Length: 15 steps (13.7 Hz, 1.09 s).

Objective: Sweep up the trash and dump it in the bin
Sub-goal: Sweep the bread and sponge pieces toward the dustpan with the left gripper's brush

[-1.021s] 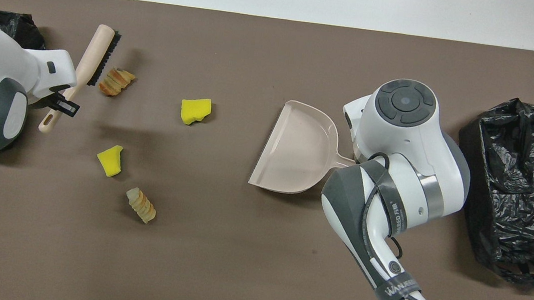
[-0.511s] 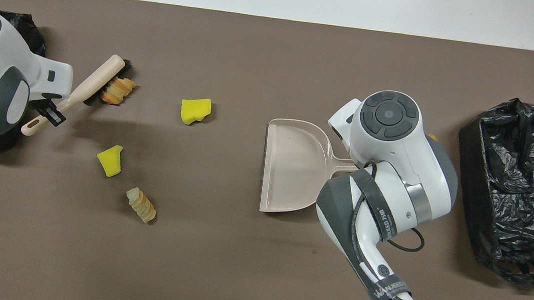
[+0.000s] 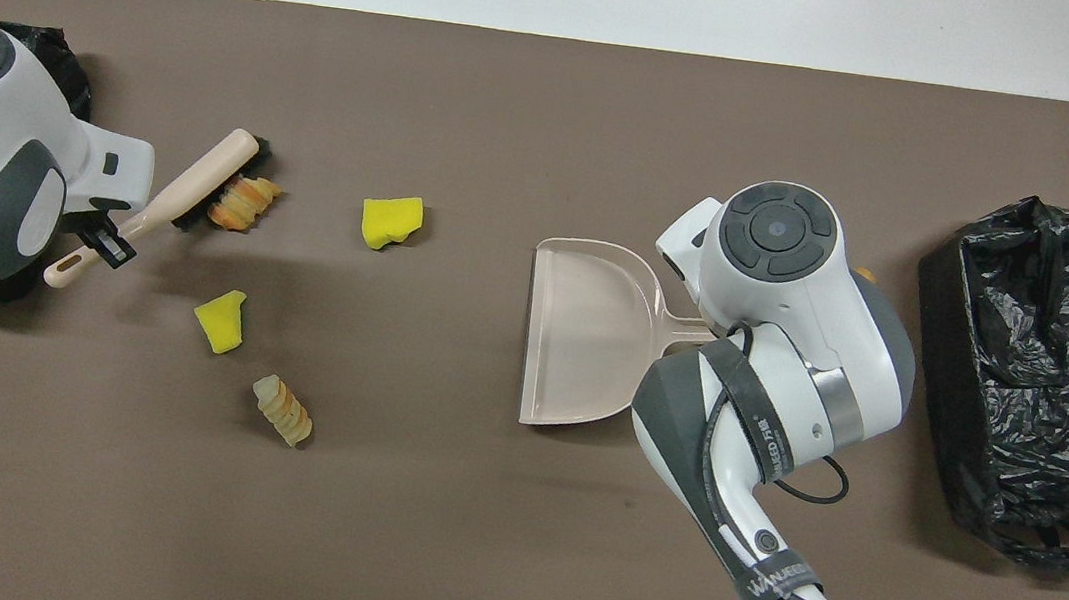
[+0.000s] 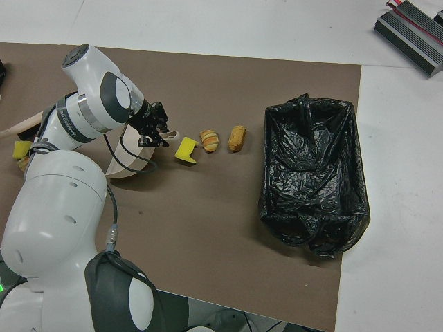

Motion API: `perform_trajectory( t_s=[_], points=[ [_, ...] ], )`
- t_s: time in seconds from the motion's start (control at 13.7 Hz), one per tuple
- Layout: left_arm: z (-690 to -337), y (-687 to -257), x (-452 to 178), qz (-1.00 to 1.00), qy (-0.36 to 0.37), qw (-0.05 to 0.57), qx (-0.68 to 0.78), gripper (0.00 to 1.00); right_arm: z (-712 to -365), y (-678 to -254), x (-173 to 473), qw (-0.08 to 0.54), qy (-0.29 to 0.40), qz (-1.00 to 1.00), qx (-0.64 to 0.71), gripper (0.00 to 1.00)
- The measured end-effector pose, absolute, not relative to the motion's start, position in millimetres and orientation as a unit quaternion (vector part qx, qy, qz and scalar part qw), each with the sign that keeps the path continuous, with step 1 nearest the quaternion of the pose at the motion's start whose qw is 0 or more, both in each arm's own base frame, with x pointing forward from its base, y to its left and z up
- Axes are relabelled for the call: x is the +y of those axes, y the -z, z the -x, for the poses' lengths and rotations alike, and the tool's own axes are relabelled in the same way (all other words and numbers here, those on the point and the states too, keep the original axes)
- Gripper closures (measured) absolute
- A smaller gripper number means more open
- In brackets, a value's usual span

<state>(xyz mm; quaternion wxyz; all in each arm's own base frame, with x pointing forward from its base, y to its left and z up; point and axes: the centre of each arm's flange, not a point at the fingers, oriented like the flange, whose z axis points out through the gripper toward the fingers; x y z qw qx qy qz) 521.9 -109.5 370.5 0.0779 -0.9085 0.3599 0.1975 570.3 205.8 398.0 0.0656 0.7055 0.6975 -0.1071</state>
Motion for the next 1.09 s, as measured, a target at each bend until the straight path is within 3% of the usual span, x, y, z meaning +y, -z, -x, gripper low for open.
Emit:
perform_trajectory(
  t_s=[0.29, 0.66, 1.09],
  points=[
    [-497.3, -387.2, -162.1, 0.937, -0.171, 0.104, 0.288, 0.74, -569.9, -397.0, 205.7, 0.065, 0.108, -0.705, 0.698, 0.68],
    [-468.4, -437.8, -106.2, 0.967, -0.193, 0.121, 0.116, 0.74, -568.2, -395.4, 207.6, 0.065, 0.109, -0.706, 0.696, 0.68],
    [-391.2, -370.8, -89.9, 0.966, -0.219, 0.114, -0.074, 0.74, -549.9, -381.1, 225.4, 0.073, 0.096, -0.723, 0.680, 0.68]
  ],
)
